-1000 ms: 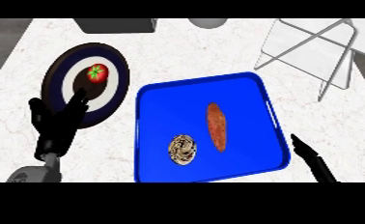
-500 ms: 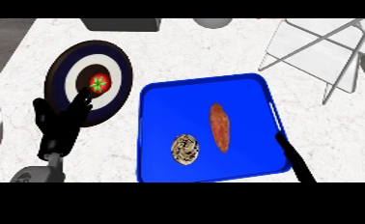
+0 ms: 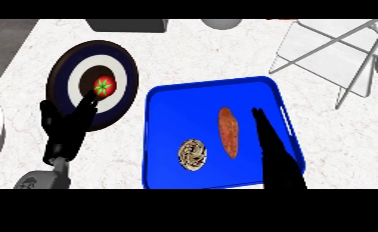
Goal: Pick the cupcake from the tray and place it in the tiered shelf
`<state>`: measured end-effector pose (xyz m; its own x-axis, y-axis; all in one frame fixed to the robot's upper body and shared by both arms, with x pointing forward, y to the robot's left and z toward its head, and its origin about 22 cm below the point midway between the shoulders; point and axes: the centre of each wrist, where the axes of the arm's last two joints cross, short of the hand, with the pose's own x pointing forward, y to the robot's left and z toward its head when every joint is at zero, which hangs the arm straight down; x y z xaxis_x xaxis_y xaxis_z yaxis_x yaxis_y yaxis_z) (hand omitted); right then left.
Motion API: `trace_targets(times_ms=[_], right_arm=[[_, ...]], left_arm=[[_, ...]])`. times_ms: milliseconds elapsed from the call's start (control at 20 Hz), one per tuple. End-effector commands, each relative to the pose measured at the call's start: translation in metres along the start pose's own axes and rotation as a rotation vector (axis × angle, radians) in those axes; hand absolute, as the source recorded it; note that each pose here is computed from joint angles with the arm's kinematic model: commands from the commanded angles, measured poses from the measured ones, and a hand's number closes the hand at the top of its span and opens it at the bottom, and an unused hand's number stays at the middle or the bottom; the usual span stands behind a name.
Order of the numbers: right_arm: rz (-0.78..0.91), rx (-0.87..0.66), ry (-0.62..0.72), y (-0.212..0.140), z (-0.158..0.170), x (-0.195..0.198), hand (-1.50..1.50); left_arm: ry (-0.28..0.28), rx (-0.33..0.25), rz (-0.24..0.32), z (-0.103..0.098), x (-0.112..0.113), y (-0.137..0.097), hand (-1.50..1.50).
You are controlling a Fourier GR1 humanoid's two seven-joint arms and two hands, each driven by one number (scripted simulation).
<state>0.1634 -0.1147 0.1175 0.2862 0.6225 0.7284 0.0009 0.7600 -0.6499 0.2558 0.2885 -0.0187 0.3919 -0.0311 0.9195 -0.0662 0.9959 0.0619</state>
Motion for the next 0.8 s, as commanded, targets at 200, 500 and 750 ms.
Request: trace_targets(times_ms=[200,500,750], right_arm=[[0.151,0.075,0.207,0.051,-0.017,0.036,-1.50],[0.216,0.097,0.267,0.069,-0.009,0.026,-1.50],[0.254,0.044,0.303,0.079,-0.027,0.026,-1.50]], left_arm=[[0.057,-0.012,0.005,-0.002,-0.003,-0.003,0.00],[0.057,0.018,0.003,0.009,-0.011,0.014,0.00],[0.053,0.009,0.006,0.006,-0.009,0.012,0.00]])
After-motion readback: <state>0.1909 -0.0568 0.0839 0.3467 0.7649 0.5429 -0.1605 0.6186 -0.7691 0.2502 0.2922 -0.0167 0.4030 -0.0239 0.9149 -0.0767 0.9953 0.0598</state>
